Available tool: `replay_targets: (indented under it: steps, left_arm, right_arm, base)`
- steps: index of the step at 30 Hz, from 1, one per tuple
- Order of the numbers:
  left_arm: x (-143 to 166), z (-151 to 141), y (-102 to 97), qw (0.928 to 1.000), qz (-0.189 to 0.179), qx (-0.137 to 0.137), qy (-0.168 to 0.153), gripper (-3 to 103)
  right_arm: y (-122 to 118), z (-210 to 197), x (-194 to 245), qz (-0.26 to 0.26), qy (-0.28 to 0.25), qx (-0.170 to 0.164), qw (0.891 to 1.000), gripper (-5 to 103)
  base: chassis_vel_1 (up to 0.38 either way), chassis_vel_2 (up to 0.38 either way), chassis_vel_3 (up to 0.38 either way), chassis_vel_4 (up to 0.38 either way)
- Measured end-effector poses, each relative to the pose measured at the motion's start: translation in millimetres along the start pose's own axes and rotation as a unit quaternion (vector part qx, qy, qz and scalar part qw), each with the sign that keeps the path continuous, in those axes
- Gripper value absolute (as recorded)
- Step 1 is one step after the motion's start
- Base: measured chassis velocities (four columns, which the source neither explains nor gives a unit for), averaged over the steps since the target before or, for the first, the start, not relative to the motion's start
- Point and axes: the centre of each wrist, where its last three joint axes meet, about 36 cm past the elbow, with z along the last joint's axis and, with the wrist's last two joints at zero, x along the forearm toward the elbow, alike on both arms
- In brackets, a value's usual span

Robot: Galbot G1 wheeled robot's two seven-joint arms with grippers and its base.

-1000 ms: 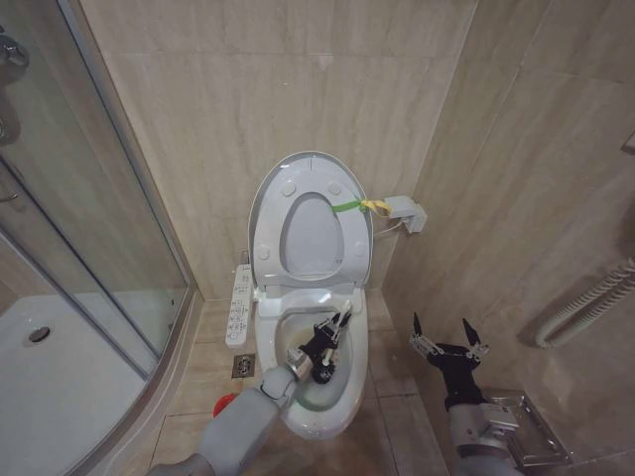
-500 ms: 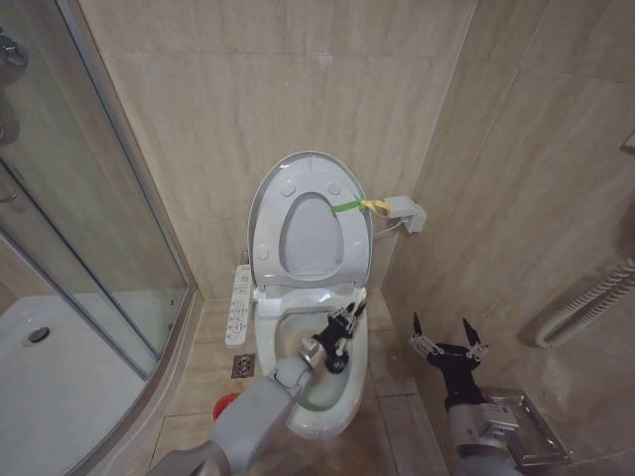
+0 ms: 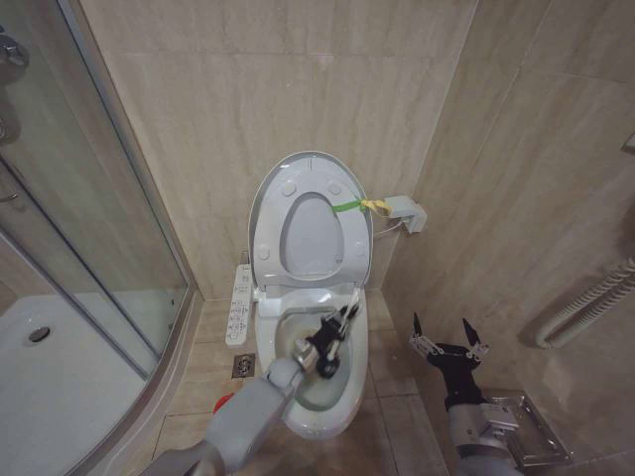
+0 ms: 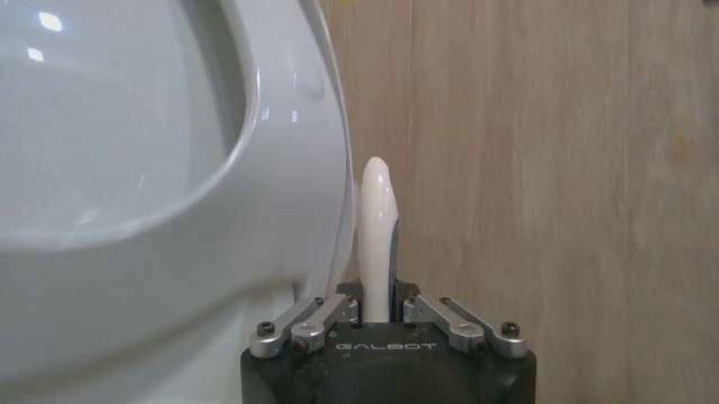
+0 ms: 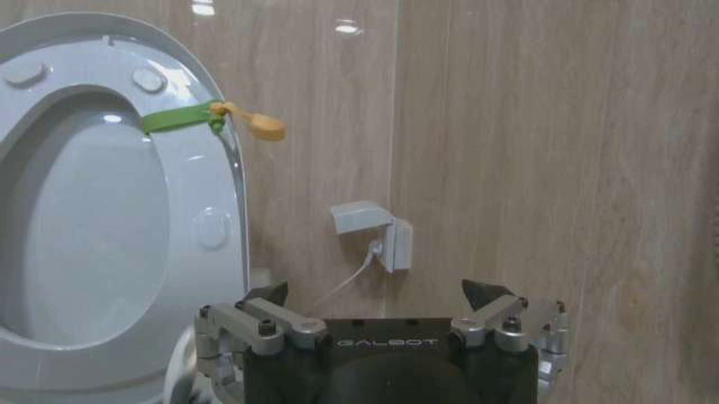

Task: Open the toilet lid, clean the toilet bowl with a toilet brush, close the toilet lid, and flush.

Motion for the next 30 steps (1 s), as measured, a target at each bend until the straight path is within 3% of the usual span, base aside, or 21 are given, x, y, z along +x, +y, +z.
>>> replay_targets:
  steps: [5, 12, 19, 23, 30]
  left_arm:
    - [-10, -3, -6.9, 0.9999, 0.003, 0.009, -0.009, 17]
    - [17, 22, -16.6, 0.9991, 0.008, 0.022, 0.034, 17]
    - [39, 31, -5.2, 0.9983, 0.005, 0.012, 0.056, 17]
    - [26, 21, -4.0, 0.9991, 0.003, 0.008, 0.041, 17]
    - [-10, 4, -21.1, 0.9998, 0.014, 0.013, -0.001, 17]
  right_arm:
    - [0, 0, 0, 0.0, 0.0, 0.0, 1.0, 100]
    - [0, 0, 0, 0.0, 0.0, 0.0, 1.0, 100]
    - [0, 0, 0, 0.0, 0.0, 0.0, 1.0, 100]
    - [0, 0, 0, 0.0, 0.0, 0.0, 1.0, 100]
    - [0, 0, 0, 0.0, 0.0, 0.0, 1.0, 100]
  base:
    - [0.0, 0.0, 0.0, 0.0]
    - [0.0, 0.0, 0.0, 0.0]
    - [0.0, 0.0, 0.0, 0.0]
    - [0.0, 0.0, 0.0, 0.0]
    - [0.0, 0.0, 0.0, 0.0]
